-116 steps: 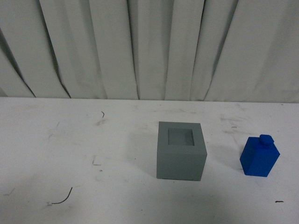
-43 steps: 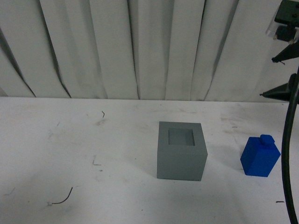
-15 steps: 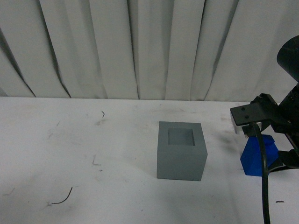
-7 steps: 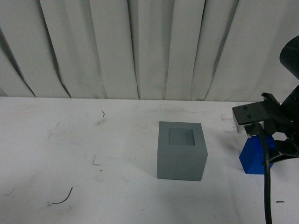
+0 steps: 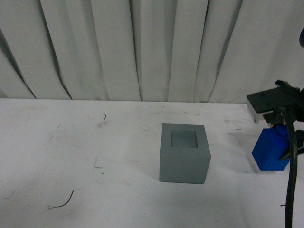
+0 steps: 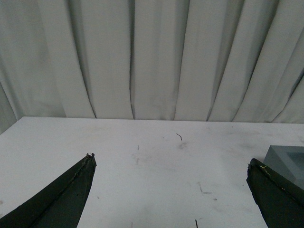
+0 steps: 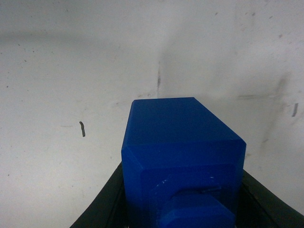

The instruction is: Insert blue part into gray base

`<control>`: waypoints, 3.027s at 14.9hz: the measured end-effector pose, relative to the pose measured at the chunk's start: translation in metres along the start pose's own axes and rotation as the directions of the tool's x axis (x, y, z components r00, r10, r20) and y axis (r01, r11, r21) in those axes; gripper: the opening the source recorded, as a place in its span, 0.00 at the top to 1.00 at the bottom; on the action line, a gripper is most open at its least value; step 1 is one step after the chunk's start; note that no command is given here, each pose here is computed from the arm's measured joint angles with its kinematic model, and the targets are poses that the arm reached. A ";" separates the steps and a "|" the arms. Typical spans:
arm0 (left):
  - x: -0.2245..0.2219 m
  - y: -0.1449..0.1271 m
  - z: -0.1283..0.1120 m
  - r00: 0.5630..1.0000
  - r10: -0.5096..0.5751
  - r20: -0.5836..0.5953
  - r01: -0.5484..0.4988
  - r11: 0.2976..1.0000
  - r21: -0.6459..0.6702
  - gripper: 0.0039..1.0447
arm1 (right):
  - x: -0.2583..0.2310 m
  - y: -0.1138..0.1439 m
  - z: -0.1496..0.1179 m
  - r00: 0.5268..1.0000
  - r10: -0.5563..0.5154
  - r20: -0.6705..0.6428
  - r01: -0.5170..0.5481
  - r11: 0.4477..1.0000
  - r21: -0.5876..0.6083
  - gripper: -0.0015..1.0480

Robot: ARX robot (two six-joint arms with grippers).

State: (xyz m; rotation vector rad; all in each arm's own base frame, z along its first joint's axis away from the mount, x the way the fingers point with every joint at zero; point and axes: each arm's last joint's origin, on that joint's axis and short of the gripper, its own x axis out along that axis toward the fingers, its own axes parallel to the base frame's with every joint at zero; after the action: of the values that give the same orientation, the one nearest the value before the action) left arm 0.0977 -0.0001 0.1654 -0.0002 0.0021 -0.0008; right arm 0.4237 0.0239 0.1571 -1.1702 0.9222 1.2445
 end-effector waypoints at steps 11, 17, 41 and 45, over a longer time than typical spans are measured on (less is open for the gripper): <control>0.000 0.000 0.000 1.000 0.000 0.000 0.000 1.000 0.000 0.06 | -0.033 -0.020 0.102 0.996 0.015 0.088 -0.004 0.992 -0.125 0.55; 0.000 0.000 0.000 1.000 0.000 0.000 0.000 1.000 0.000 0.06 | -0.020 -0.019 0.143 0.994 0.054 0.097 -0.040 0.989 -0.142 0.55; 0.000 0.000 0.000 1.000 0.000 0.000 0.000 1.000 0.000 0.06 | -0.002 -0.024 0.154 0.998 0.026 0.055 -0.025 1.000 -0.016 0.55; 0.000 0.000 0.000 1.000 0.000 0.000 0.000 1.000 0.000 0.06 | -0.003 -0.023 0.154 0.999 0.022 0.028 -0.023 1.000 0.007 0.55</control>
State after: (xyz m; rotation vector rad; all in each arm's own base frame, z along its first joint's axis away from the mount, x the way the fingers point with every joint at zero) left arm 0.0977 -0.0001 0.1654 -0.0002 0.0021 -0.0008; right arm 0.4335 0.1751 0.1936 -1.1369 0.9210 1.2713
